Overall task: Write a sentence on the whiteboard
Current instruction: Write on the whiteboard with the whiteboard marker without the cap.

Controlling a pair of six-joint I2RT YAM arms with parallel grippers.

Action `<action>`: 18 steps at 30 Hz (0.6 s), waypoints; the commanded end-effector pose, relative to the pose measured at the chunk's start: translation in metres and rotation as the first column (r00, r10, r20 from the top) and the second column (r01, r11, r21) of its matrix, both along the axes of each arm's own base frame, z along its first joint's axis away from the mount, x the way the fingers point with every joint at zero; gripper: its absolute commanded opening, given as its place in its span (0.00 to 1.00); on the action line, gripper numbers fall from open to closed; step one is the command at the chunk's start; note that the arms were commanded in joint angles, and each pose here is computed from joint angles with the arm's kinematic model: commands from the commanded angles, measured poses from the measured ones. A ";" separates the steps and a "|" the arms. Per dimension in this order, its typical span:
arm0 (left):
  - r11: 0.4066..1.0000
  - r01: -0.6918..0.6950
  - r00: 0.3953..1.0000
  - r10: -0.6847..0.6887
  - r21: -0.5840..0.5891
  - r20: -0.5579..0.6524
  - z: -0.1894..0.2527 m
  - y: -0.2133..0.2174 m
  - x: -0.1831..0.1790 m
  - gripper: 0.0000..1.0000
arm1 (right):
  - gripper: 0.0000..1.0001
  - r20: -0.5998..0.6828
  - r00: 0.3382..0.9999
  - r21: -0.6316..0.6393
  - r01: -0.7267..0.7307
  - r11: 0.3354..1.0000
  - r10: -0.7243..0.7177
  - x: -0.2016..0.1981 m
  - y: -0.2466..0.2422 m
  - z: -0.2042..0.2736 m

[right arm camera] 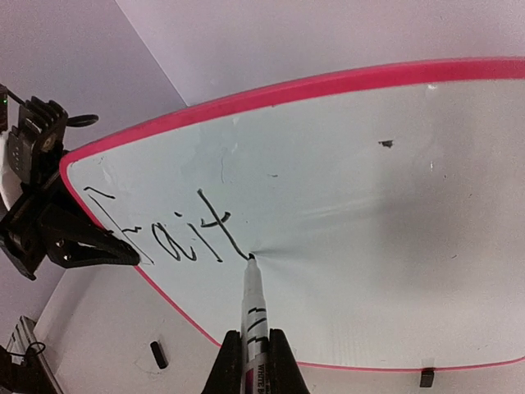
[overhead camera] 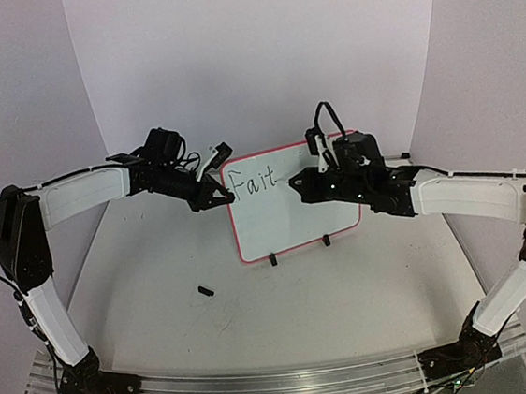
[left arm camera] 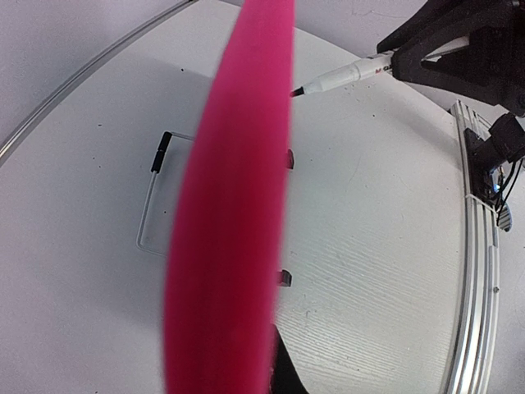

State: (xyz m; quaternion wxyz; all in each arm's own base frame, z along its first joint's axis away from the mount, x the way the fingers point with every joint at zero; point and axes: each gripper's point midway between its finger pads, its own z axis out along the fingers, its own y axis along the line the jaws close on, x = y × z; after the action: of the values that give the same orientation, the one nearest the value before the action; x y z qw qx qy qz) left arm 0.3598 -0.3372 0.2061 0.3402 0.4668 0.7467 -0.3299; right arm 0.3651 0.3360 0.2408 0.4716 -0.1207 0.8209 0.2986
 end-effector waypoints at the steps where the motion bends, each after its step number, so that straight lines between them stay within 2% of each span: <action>1: 0.991 -0.026 1.000 0.028 0.134 -0.012 -0.034 0.011 0.003 0.00 | 0.00 0.117 0.993 0.072 0.007 0.997 -0.015 0.002 -0.005 0.062; 18: 0.990 -0.025 0.999 0.027 0.136 -0.017 -0.036 0.011 0.003 0.00 | 0.00 0.148 0.987 0.033 0.061 0.998 -0.065 0.018 -0.005 0.060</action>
State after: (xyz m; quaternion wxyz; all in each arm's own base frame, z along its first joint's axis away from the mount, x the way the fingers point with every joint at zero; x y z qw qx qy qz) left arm 0.3592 -0.3380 0.2061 0.3402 0.4677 0.7462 -0.3299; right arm 0.3719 0.3337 0.2825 0.5132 -0.1219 0.7958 0.2973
